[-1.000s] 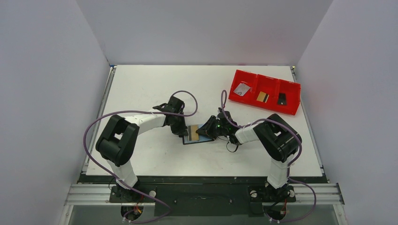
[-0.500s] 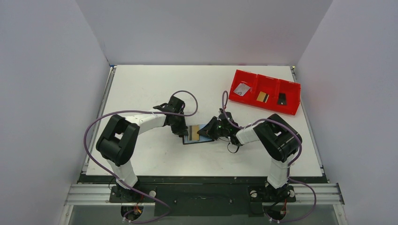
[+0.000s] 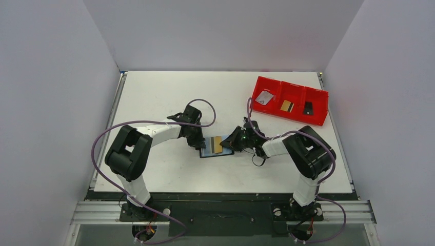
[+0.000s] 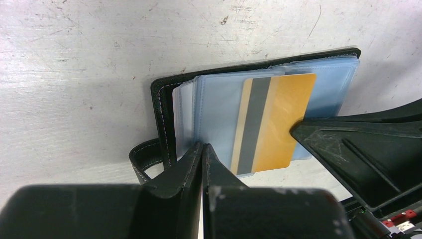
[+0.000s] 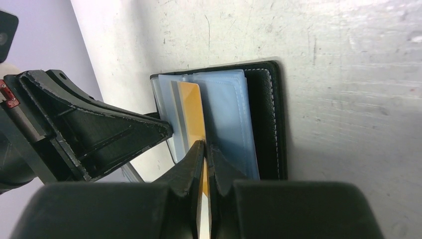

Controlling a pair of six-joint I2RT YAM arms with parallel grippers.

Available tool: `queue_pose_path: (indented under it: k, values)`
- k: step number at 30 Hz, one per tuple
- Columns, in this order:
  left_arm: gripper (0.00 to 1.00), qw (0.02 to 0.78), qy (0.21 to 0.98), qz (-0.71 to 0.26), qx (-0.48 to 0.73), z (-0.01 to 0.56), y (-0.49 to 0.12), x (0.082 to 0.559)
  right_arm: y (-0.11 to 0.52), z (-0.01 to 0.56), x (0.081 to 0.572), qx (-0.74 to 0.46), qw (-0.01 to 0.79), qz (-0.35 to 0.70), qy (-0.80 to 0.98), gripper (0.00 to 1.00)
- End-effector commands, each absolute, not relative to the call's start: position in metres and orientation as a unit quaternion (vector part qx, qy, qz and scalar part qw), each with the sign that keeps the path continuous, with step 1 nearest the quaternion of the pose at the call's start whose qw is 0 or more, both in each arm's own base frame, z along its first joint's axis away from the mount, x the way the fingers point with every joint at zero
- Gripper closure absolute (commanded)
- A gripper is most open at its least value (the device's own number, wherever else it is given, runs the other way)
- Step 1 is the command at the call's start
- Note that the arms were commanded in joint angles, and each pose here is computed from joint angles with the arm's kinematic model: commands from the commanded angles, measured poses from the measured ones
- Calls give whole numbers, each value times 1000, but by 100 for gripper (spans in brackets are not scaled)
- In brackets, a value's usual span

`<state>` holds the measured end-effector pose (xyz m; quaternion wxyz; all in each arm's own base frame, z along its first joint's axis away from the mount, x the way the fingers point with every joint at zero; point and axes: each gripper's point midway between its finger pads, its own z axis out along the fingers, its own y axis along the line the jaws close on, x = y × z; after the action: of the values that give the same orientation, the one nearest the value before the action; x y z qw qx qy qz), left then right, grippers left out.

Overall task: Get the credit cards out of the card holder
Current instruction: Remove the credit card from the card holder, then place the credit card in the storage box.

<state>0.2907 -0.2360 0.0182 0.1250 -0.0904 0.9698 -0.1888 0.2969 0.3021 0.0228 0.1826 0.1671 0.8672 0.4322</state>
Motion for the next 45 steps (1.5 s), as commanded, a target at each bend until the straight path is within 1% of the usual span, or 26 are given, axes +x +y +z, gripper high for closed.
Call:
queue_pose_path:
  k: [1, 13, 24, 27, 30, 31, 32, 34, 38, 43, 45]
  values:
    - [100, 106, 983, -114, -98, -23, -207, 277, 288, 34, 306, 154, 221, 413, 870, 100]
    - [100, 124, 979, -134, -87, -3, -216, 287, 278, 51, 305, 139, 233, 407, 872, 100]
    - [100, 161, 971, -163, -64, 43, -234, 307, 274, 67, 306, 135, 241, 407, 871, 100]
    - [91, 174, 966, -183, -56, 62, -242, 313, 274, 75, 306, 132, 245, 413, 867, 100]
    - [78, 179, 960, -211, -50, 78, -250, 314, 274, 85, 306, 130, 247, 421, 863, 100]
    - [76, 178, 956, -229, -48, 86, -255, 312, 275, 92, 306, 129, 250, 427, 860, 100]
    - [68, 181, 952, -243, -49, 91, -259, 313, 275, 98, 305, 127, 251, 434, 856, 100]
    - [63, 184, 941, -278, -50, 104, -267, 313, 276, 110, 305, 123, 253, 447, 849, 100]
    - [59, 187, 915, -354, -57, 131, -277, 316, 280, 138, 304, 115, 255, 486, 828, 100]
    - [58, 198, 869, -451, -57, 169, -283, 322, 286, 168, 300, 110, 251, 530, 803, 100]
    - [58, 198, 859, -468, -60, 177, -283, 322, 287, 179, 299, 108, 252, 545, 793, 100]
